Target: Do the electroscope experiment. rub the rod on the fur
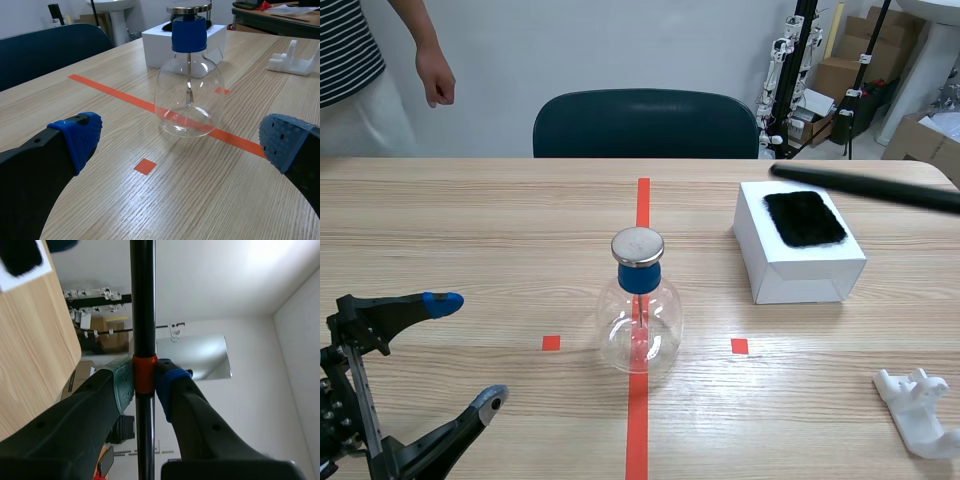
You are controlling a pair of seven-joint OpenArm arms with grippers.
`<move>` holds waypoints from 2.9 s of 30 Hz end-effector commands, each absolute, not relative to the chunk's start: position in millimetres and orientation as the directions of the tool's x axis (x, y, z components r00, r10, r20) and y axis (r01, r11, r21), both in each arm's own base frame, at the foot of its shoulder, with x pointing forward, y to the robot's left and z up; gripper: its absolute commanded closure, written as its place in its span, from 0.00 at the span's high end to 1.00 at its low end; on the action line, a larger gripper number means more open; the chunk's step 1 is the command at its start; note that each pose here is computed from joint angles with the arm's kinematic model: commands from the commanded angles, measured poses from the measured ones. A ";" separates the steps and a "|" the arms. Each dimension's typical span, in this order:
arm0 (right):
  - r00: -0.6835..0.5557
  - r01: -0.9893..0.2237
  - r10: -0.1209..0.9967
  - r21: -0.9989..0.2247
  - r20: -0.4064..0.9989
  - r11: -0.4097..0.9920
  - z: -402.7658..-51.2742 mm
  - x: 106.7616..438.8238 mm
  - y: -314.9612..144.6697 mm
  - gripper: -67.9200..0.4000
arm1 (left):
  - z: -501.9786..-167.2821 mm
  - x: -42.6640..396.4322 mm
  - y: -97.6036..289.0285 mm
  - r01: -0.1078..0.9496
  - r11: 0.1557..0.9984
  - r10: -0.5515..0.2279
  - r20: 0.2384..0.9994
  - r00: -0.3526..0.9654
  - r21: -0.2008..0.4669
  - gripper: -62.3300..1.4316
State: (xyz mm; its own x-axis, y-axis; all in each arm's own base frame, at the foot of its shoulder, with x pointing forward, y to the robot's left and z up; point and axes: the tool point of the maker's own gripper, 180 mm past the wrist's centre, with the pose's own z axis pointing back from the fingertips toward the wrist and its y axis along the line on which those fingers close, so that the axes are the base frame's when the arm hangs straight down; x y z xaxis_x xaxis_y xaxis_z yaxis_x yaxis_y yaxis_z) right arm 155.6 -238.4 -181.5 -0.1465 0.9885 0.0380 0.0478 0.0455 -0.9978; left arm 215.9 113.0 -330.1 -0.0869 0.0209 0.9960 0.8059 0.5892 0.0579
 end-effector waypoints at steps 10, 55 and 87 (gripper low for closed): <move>0.018 0.135 1.000 -0.990 -0.025 -0.027 -159.1 189.4 -319.0 0.01 | -322.4 219.6 115.7 0.800 0.595 0.032 0.993 -0.114 0.073 1.00; 0.155 -0.143 0.975 -0.980 -0.160 -0.138 -281.9 326.4 -352.6 0.01 | -322.3 219.6 115.7 0.800 0.595 0.033 0.993 -0.115 0.073 1.00; 0.101 -0.254 0.979 -0.956 -0.179 -0.149 -309.1 335.0 -333.4 0.01 | -322.3 219.6 115.7 0.800 0.595 0.033 0.993 -0.115 0.073 1.00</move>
